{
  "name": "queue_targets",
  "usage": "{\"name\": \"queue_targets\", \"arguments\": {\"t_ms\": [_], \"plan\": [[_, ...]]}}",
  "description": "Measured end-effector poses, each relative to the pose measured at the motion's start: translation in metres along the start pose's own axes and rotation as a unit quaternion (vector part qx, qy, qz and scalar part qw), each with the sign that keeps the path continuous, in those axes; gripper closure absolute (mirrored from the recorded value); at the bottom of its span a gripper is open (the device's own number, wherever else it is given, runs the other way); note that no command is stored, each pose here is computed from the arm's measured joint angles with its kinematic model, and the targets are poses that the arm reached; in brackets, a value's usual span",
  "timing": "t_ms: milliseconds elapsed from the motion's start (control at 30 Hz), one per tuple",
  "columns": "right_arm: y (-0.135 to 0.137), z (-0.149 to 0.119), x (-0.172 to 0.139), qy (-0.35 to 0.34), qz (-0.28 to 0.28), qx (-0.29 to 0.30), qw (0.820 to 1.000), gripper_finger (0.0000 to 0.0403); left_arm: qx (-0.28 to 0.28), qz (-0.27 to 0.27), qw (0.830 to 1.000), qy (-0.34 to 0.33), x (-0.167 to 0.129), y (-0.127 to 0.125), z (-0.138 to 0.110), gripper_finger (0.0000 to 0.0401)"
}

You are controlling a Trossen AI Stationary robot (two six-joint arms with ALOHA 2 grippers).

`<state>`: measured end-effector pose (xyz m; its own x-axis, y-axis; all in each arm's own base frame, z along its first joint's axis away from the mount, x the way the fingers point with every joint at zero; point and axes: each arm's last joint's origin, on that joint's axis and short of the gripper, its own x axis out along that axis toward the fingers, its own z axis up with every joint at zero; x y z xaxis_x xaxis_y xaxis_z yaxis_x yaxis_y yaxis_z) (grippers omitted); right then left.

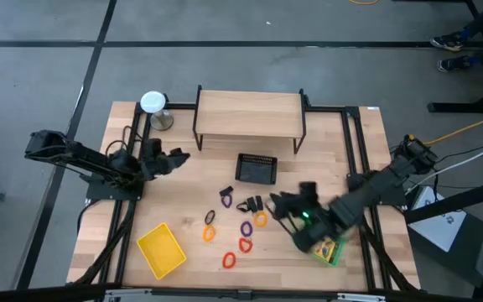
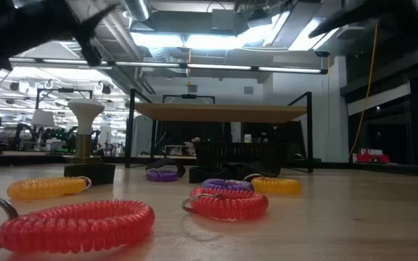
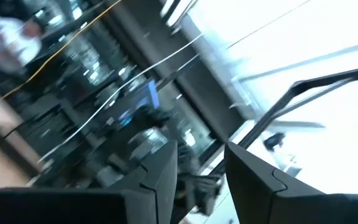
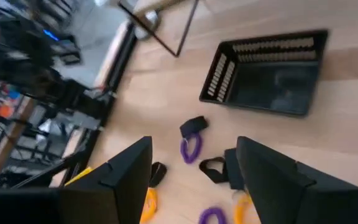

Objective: Pick & Place Office Desk Supplies
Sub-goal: Put the black rubber band into the yellow basket

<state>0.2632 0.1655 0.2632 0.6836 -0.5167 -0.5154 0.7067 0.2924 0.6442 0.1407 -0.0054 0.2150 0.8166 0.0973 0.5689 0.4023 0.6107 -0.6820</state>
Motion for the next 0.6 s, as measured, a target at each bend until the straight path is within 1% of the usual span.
{"name": "queue_targets", "arguments": {"t_ms": [67, 167, 233, 267, 300, 333, 367, 400, 433, 500, 533, 567, 600], "plan": [[0.012, 0.010, 0.020, 0.022, 0.003, -0.005, 1.000, 0.0172, 0.010, -0.020, 1.000, -0.014, 0.003, -0.005, 0.003, 0.0272], [0.032, 0.032, 0.048, 0.021, 0.042, -0.042, 0.998, 0.0178, 0.028, -0.037, 0.999, -0.004, 0.014, -0.011, 0.004, 0.0272], [0.041, 0.049, 0.064, 0.002, 0.064, -0.067, 0.996, 0.0182, 0.041, -0.014, 0.998, 0.037, 0.028, -0.010, 0.000, 0.0272], [0.045, 0.058, 0.072, -0.005, 0.074, -0.077, 0.994, 0.0184, 0.047, 0.008, 0.996, 0.070, 0.035, -0.008, -0.004, 0.0272], [0.049, 0.066, 0.079, -0.009, 0.086, -0.086, 0.993, 0.0185, 0.056, 0.041, 0.991, 0.113, 0.042, -0.005, -0.009, 0.0272], [0.052, 0.075, 0.085, -0.010, 0.099, -0.093, 0.991, 0.0186, 0.068, 0.078, 0.981, 0.162, 0.049, -0.001, -0.014, 0.0272], [0.054, 0.082, 0.091, -0.010, 0.112, -0.097, 0.989, 0.0187, 0.083, 0.124, 0.965, 0.216, 0.054, 0.003, -0.019, 0.0272], [0.056, 0.089, 0.094, -0.009, 0.128, -0.098, 0.987, 0.0188, 0.104, 0.174, 0.941, 0.271, 0.059, 0.005, -0.022, 0.0272], [0.059, 0.095, 0.097, -0.008, 0.143, -0.098, 0.985, 0.0188, 0.129, 0.220, 0.912, 0.320, 0.062, 0.007, -0.023, 0.0272], [0.061, 0.104, 0.098, -0.005, 0.165, -0.102, 0.981, 0.0188, 0.190, 0.294, 0.848, 0.397, 0.067, 0.007, -0.023, 0.0272], [0.061, 0.108, 0.097, -0.006, 0.167, -0.107, 0.980, 0.0188, 0.217, 0.316, 0.820, 0.426, 0.068, 0.007, -0.022, 0.0272], [0.062, 0.111, 0.096, -0.011, 0.170, -0.110, 0.979, 0.0188, 0.239, 0.327, 0.797, 0.449, 0.069, 0.006, -0.021, 0.0272], [0.062, 0.115, 0.093, -0.016, 0.174, -0.113, 0.978, 0.0188, 0.255, 0.330, 0.781, 0.465, 0.072, 0.005, -0.020, 0.0272]]}}
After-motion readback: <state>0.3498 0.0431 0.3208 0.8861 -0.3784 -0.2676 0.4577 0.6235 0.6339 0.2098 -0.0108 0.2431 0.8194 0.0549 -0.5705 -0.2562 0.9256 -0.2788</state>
